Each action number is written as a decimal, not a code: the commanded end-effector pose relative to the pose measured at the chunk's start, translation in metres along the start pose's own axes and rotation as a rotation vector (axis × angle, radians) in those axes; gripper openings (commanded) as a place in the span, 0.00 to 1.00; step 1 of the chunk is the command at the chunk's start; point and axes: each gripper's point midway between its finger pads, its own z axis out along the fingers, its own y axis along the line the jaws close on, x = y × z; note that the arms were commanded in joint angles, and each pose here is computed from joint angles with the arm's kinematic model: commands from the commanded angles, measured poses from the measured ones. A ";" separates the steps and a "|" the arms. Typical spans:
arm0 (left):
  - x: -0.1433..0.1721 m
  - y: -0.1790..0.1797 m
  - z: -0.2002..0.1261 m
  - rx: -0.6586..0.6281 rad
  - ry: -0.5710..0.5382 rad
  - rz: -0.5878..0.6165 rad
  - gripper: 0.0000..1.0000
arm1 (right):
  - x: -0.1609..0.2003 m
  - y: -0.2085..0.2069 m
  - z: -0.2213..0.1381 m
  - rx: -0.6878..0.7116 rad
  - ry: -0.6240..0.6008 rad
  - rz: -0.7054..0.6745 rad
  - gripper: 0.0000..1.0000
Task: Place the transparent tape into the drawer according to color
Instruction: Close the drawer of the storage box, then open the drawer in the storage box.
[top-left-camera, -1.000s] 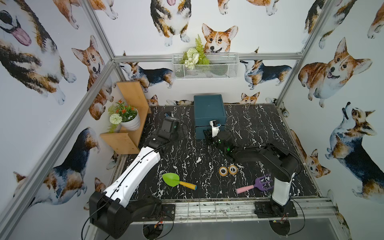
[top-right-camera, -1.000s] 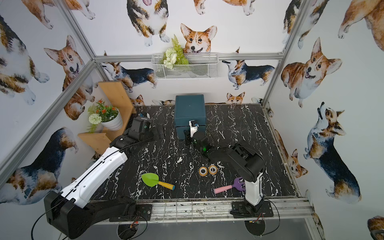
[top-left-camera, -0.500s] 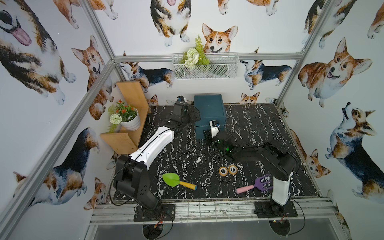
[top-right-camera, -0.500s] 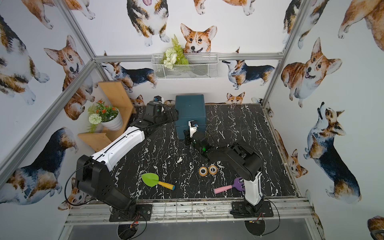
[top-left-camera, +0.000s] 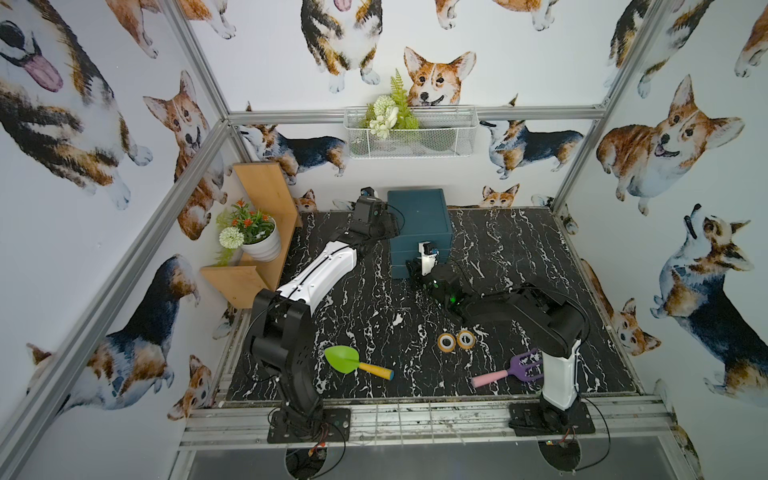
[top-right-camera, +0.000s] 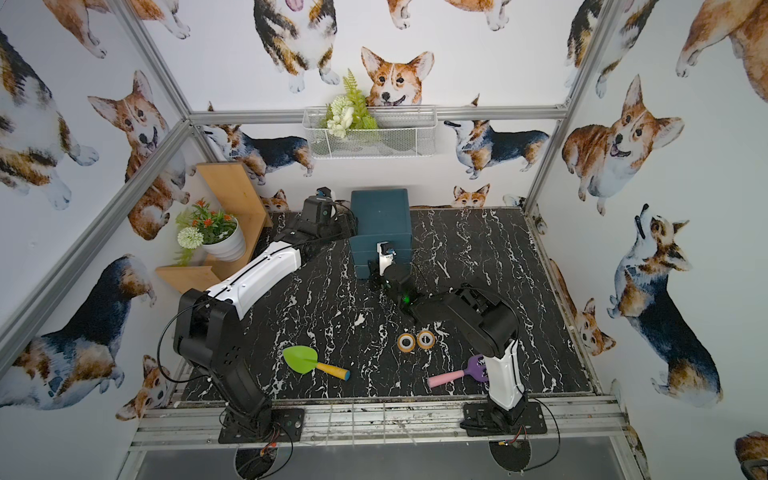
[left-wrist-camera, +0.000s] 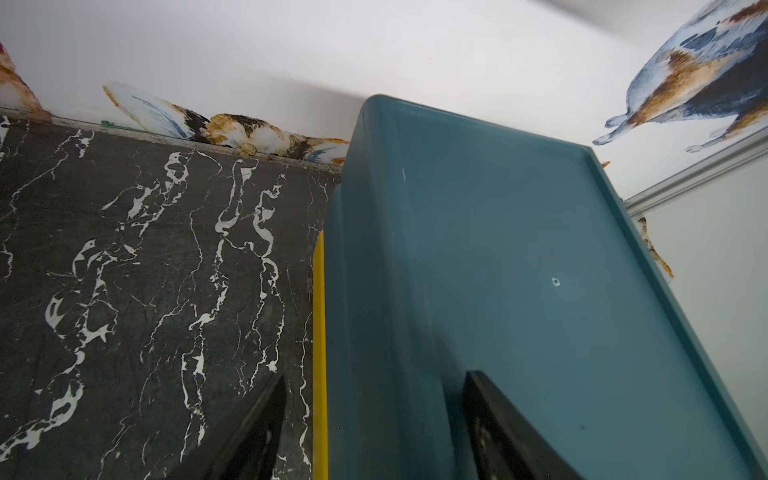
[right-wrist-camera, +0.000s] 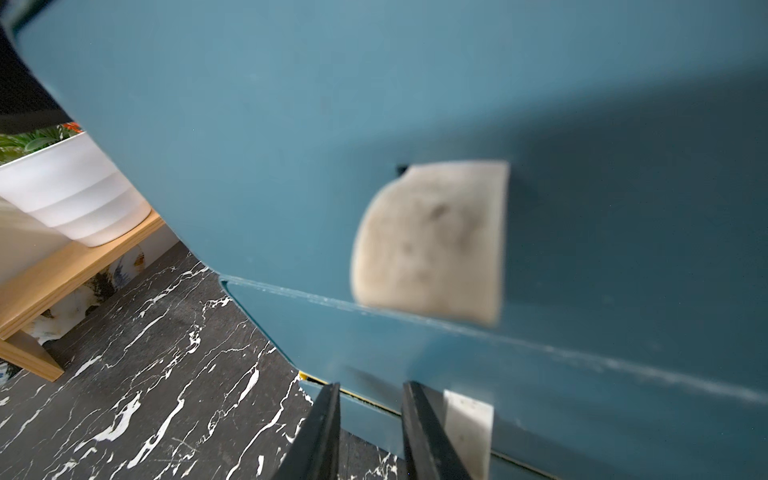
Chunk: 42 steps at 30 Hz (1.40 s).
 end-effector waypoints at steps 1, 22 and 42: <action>0.027 0.018 0.003 -0.066 0.095 0.044 0.72 | -0.022 -0.008 0.003 0.046 -0.092 0.024 0.32; 0.036 0.028 0.005 -0.056 0.117 0.013 0.75 | 0.042 0.011 -0.058 -0.134 0.245 0.344 0.50; 0.039 0.029 0.008 -0.055 0.126 0.011 0.76 | 0.048 -0.031 -0.026 -0.224 0.259 0.934 0.38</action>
